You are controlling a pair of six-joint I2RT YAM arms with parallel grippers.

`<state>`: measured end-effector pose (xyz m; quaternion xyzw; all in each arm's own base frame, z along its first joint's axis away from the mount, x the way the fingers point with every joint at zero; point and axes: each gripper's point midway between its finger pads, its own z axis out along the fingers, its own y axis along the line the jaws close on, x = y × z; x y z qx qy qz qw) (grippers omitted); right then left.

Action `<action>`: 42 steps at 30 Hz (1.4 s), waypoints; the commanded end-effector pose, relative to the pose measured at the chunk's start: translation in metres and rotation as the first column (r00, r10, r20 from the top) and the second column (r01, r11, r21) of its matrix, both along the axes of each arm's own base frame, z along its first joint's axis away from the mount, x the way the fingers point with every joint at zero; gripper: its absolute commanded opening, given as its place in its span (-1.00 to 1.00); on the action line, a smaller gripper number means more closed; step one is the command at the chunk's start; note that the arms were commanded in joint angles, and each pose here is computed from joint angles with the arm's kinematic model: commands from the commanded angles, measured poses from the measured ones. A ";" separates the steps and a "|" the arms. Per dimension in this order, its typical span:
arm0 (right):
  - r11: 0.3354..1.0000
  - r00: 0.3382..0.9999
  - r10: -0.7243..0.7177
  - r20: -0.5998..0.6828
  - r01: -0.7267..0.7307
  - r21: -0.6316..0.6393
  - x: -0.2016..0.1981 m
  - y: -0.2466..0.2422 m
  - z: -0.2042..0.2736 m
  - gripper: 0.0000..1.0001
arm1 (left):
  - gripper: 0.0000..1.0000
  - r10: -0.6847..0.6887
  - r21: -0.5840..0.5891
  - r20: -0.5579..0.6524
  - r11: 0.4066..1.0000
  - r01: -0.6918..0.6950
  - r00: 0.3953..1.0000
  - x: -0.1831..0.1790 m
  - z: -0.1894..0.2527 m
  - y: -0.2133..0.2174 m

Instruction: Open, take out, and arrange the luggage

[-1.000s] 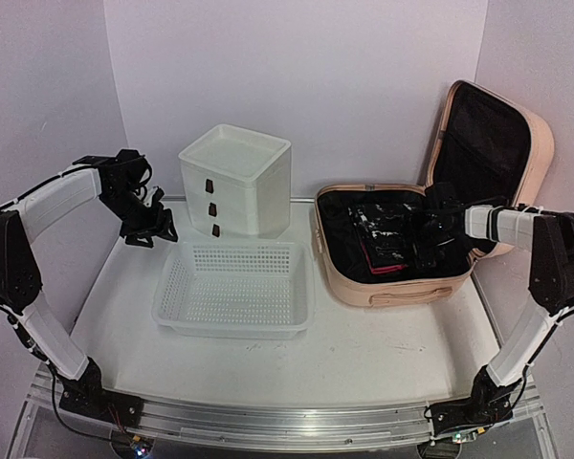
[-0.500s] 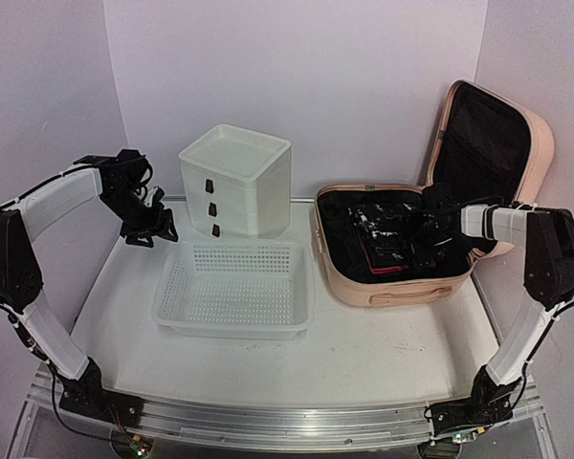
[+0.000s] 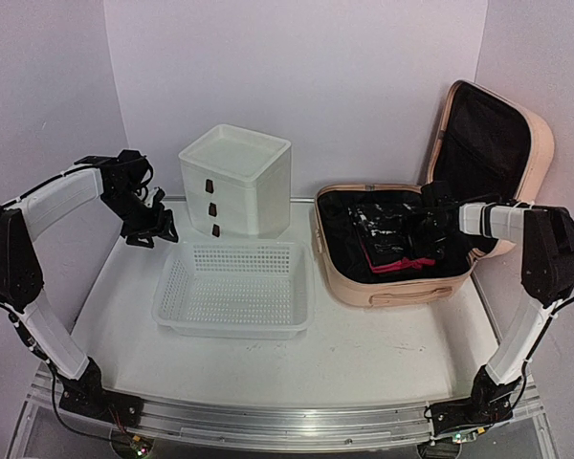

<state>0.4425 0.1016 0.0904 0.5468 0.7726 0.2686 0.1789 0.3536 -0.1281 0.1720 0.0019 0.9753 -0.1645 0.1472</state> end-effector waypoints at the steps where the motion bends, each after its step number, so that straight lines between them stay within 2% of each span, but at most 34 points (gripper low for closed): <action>1: 0.998 0.982 -0.023 0.185 0.012 0.061 0.034 0.005 0.052 0.21 | 0.40 -0.011 0.000 0.042 1.000 0.011 0.999 0.010 0.015 -0.001; 7: 0.996 0.986 -0.054 0.155 0.043 0.075 0.023 0.001 0.048 0.14 | 0.40 -0.013 -0.002 0.041 1.000 0.013 0.999 0.009 0.014 -0.001; 11: 0.998 0.991 0.000 0.134 -0.009 0.061 0.017 0.006 0.048 0.43 | 0.40 -0.010 0.009 0.048 1.000 0.010 0.999 0.008 0.016 0.001; 15: 0.996 0.985 0.045 0.168 -0.057 0.068 0.030 0.013 0.065 0.55 | 0.40 -0.013 -0.001 0.051 1.000 0.013 0.999 0.009 0.018 -0.001; 18: 0.994 0.995 0.043 0.094 -0.052 0.095 0.020 0.020 0.054 0.72 | 0.40 -0.015 0.002 0.054 1.000 0.015 0.998 0.010 0.018 0.000; 21: 0.993 0.999 0.006 0.042 -0.011 0.114 0.007 0.017 0.038 0.79 | 0.40 -0.019 0.000 0.055 1.000 0.019 0.998 0.011 0.019 -0.001; 32: 0.983 0.999 0.030 -0.021 -0.025 0.180 -0.002 0.035 0.019 0.91 | 0.40 -0.016 0.001 0.066 1.000 0.016 0.998 0.012 0.022 -0.001; 39: 0.992 1.000 -0.014 0.027 0.010 0.124 0.011 0.025 0.014 0.90 | 0.40 -0.015 -0.002 0.071 1.000 0.015 0.997 0.014 0.024 -0.001; 42: 0.991 0.998 -0.057 0.009 0.056 0.121 0.010 0.020 0.005 0.89 | 0.40 -0.016 0.000 0.073 1.000 0.016 0.997 0.014 0.024 -0.001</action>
